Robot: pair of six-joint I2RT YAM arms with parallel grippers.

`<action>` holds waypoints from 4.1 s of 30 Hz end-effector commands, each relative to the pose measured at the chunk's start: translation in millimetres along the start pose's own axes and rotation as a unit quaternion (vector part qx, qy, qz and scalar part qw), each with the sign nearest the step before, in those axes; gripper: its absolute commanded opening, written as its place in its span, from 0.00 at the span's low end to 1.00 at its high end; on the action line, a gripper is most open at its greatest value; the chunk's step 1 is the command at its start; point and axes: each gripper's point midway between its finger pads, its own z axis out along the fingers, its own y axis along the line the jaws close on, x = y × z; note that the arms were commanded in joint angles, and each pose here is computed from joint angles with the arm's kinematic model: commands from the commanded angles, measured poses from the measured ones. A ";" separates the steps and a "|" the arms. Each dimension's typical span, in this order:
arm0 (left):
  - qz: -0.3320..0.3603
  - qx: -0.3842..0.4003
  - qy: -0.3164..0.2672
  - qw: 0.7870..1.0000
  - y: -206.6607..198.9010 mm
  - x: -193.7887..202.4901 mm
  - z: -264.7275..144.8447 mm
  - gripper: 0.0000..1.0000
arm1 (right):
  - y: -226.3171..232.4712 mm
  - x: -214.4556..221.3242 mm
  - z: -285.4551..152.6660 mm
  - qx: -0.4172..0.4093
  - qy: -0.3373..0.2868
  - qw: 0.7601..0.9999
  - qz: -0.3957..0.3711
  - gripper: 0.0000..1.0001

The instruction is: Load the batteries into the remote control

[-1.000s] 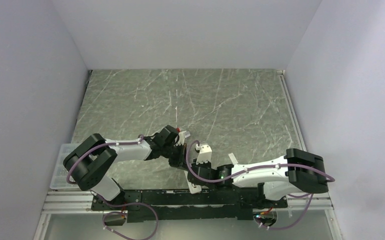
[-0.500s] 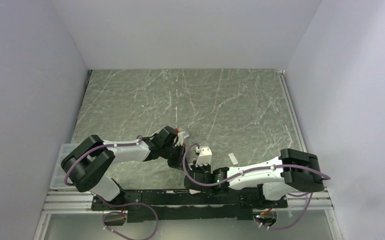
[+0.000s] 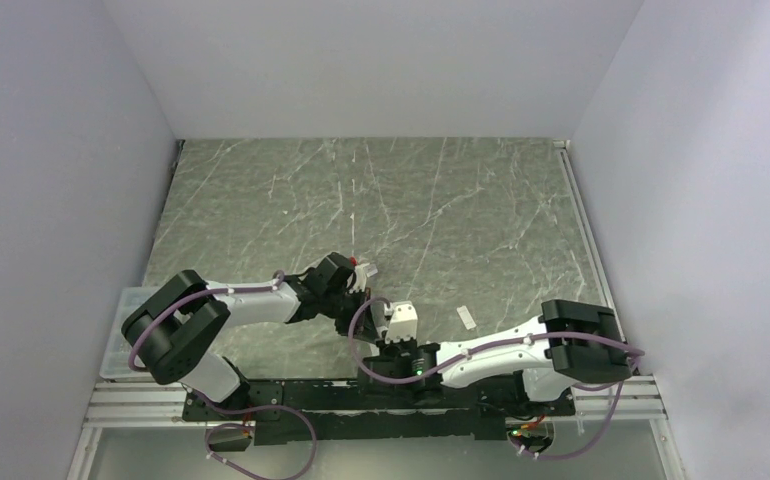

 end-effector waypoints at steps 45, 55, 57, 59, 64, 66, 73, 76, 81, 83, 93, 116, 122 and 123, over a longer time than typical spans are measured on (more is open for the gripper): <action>0.059 -0.034 -0.077 0.995 -35.9 -28.8 -60.5 0.33 | -154.1 -82.6 -8.8 0.115 0.039 0.988 0.095 0.63; 0.072 -0.030 -0.110 0.991 -51.1 -23.8 -95.5 0.53 | -188.7 -63.0 -3.8 0.173 0.039 0.951 0.254 0.58; 0.073 -0.029 -0.112 0.991 -51.0 -22.5 -97.5 0.54 | -193.9 -60.1 -4.1 0.183 0.040 0.948 0.259 0.56; 0.072 -0.031 -0.112 0.991 -49.5 -21.2 -97.7 0.54 | -196.3 -57.6 -3.2 0.187 0.042 0.946 0.260 0.53; 0.069 -0.030 -0.107 0.991 -47.0 -20.1 -93.4 0.54 | -201.6 -45.0 -0.6 0.202 0.053 0.934 0.290 0.44; 0.070 -0.029 -0.107 0.991 -46.6 -20.1 -92.5 0.54 | -201.9 -42.6 0.7 0.202 0.051 0.928 0.308 0.42; 0.073 -0.028 -0.103 0.992 -46.5 -19.6 -91.0 0.54 | -210.5 -37.1 4.8 0.220 0.036 0.905 0.363 0.34; 0.074 -0.031 -0.103 0.991 -45.1 -19.3 -91.4 0.55 | -212.3 -40.3 6.6 0.224 0.027 0.897 0.380 0.33; 0.075 -0.032 -0.104 0.991 -44.3 -18.6 -92.4 0.54 | -210.3 -47.4 9.5 0.218 0.019 0.893 0.393 0.32; 0.075 -0.032 -0.104 0.991 -44.1 -18.0 -92.7 0.54 | -210.7 -48.9 10.1 0.219 0.017 0.892 0.394 0.32; 0.076 -0.031 -0.103 0.991 -43.8 -16.6 -93.2 0.55 | -211.9 -40.0 16.1 0.227 0.033 0.890 0.393 0.22; 0.085 0.004 -0.083 0.993 -63.7 -14.6 -96.3 0.55 | -162.9 -78.9 8.9 0.059 0.037 0.959 0.276 0.00; 0.102 0.039 -0.068 0.992 -80.1 -13.7 -97.5 0.56 | -125.6 -101.7 -4.0 -0.063 0.027 0.978 0.197 0.00; 0.110 0.046 -0.067 0.991 -83.3 -13.6 -98.4 0.56 | -117.4 -104.7 -7.5 -0.089 0.028 0.979 0.182 0.00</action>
